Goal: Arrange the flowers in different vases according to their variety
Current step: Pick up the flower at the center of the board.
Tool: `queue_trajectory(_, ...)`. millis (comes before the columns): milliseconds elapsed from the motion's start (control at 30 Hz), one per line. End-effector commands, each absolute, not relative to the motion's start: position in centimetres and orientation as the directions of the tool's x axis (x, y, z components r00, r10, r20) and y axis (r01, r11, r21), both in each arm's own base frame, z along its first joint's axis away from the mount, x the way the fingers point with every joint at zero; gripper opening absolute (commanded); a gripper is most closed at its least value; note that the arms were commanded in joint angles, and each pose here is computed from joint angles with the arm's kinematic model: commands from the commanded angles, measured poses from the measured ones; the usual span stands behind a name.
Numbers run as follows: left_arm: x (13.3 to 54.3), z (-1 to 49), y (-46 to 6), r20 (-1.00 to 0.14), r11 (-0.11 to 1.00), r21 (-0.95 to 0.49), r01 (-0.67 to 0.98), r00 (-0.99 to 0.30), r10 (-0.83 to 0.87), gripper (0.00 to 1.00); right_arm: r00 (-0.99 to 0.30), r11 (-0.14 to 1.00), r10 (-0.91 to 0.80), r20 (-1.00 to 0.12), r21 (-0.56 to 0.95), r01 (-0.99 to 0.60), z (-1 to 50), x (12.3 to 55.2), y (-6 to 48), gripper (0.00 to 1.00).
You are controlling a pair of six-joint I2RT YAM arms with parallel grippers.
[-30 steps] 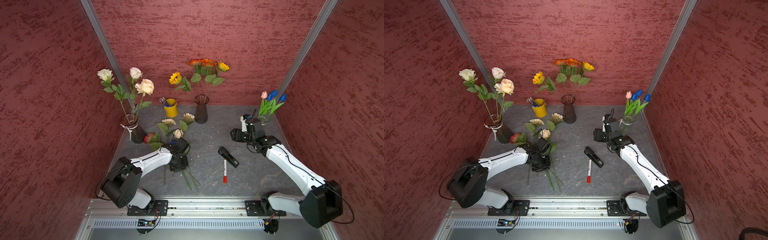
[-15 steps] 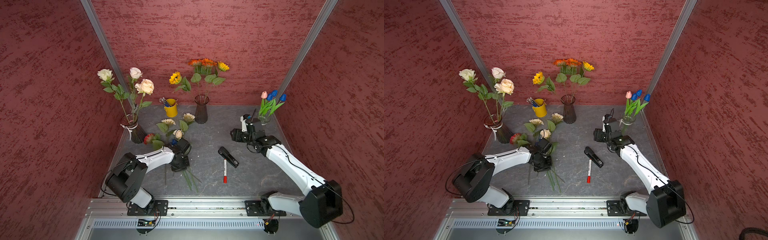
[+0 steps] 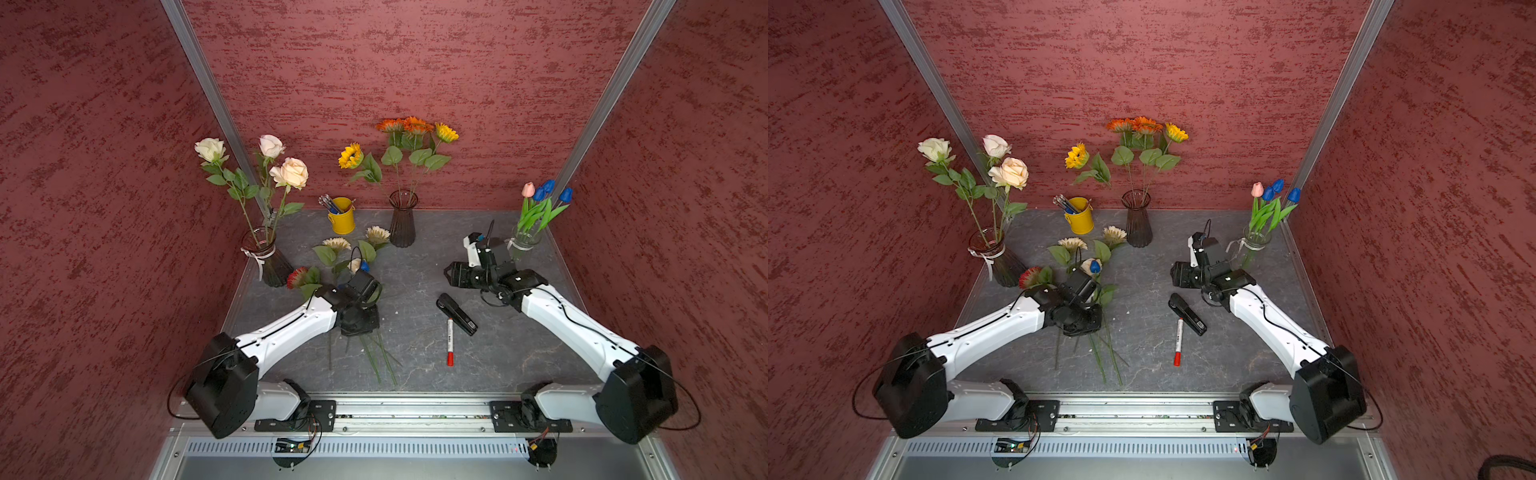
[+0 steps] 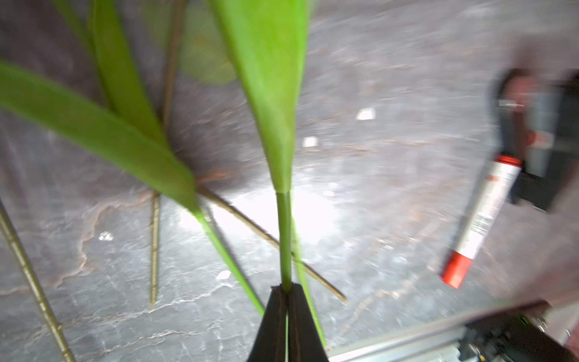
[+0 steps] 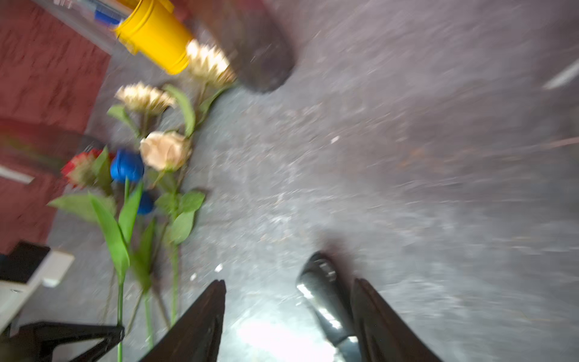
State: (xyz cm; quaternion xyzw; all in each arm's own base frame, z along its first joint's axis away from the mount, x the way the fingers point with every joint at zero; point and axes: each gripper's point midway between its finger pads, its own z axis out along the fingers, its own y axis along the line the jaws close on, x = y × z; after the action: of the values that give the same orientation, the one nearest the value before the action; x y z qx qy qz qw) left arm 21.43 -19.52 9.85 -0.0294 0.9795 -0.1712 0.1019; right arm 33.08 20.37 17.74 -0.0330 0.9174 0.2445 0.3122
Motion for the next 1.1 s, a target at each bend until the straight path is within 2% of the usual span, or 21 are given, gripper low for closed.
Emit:
queue_trajectory(0, 22.0, 13.1, -21.6, -0.344, 0.9, -0.388, 0.198, -0.937, 0.057, 0.0, -0.827, 0.749, 0.088, -0.555, 0.585, -0.313, 19.3, 31.7, 26.0, 0.69)
queue_trajectory(133, 22.4, 16.8, -24.1, -0.472, 0.803, -0.483, 0.35, -0.876, 0.099, 0.0, -0.836, 0.63, 0.078, -0.544, 0.676, -0.382, 20.6, 30.3, 30.2, 0.69)
queue_trajectory(200, 22.6, 18.0, -24.7, -0.499, 0.778, -0.501, 0.379, -0.861, 0.098, 0.0, -0.834, 0.587, 0.067, -0.548, 0.697, -0.411, 21.2, 29.6, 31.6, 0.68)
queue_trajectory(500, 23.5, 18.7, -25.9, -0.486, 0.749, -0.537, 0.388, -0.868, 0.101, 0.0, -0.836, 0.5, 0.03, -0.548, 0.733, -0.462, 21.6, 27.2, 35.2, 0.61)
queue_trajectory(800, 24.2, 19.2, -26.3, -0.499, 0.744, -0.546, 0.385, -0.863, 0.08, 0.0, -0.863, 0.522, 0.017, -0.505, 0.74, -0.423, 19.2, 26.9, 36.3, 0.51)
queue_trajectory(867, 24.3, 19.4, -26.4, -0.501, 0.742, -0.549, 0.384, -0.862, 0.076, 0.0, -0.862, 0.529, 0.029, -0.506, 0.739, -0.417, 19.2, 27.1, 36.2, 0.47)
queue_trajectory(967, 24.4, 19.5, -26.6, -0.503, 0.736, -0.555, 0.387, -0.861, 0.074, 0.0, -0.858, 0.529, 0.041, -0.512, 0.74, -0.416, 19.3, 27.3, 36.2, 0.3)
queue_trajectory(1000, 24.4, 19.4, -26.6, -0.503, 0.738, -0.554, 0.384, -0.862, 0.071, 0.09, -0.856, 0.528, 0.046, -0.515, 0.74, -0.417, 19.4, 27.4, 36.3, 0.21)
queue_trajectory(1033, 24.5, 19.4, -26.5, -0.502, 0.741, -0.554, 0.379, -0.862, 0.066, 0.36, -0.854, 0.527, 0.051, -0.518, 0.741, -0.417, 19.5, 27.4, 36.3, 0.1)
queue_trajectory(1067, 24.6, 19.2, -26.4, -0.499, 0.749, -0.55, 0.371, -0.864, 0.062, 0.57, -0.852, 0.529, 0.057, -0.52, 0.74, -0.415, 19.6, 27.6, 36.2, 0.0)
